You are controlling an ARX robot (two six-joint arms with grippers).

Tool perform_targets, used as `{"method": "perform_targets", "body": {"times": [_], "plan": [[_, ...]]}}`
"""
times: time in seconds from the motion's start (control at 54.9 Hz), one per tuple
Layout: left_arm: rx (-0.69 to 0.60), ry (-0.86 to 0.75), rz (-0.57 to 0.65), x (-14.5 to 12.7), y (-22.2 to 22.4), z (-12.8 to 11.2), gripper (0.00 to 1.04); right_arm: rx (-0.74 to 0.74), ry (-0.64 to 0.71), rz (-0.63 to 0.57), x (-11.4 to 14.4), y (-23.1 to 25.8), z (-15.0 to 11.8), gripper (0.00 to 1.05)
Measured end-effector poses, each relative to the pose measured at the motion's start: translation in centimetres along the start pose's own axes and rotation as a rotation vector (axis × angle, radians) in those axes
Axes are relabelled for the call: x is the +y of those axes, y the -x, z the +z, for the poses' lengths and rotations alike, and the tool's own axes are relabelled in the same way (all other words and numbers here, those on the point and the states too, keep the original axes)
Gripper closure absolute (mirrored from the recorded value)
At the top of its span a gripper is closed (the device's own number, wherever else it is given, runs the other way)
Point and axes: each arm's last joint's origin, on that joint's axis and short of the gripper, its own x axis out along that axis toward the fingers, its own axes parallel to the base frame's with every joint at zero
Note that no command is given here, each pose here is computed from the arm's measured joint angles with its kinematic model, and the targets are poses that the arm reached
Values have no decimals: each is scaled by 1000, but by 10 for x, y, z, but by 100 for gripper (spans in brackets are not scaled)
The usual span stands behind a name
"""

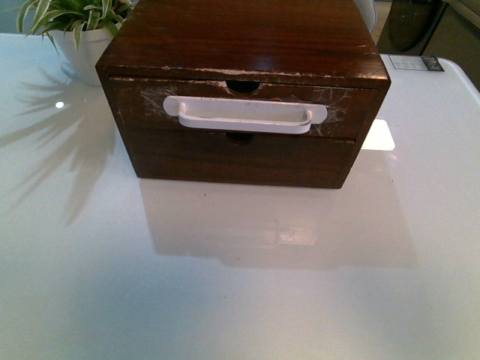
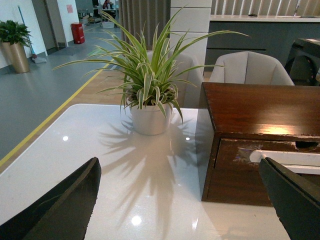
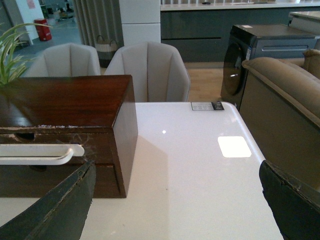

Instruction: Open drawer

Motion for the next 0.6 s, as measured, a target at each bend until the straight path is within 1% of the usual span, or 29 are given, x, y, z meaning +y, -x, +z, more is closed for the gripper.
{"method": "perform_targets", "body": {"times": [0.602], "plan": [[0, 0, 0, 0, 0, 0, 8, 0, 0, 0, 0, 0, 0, 9]]}}
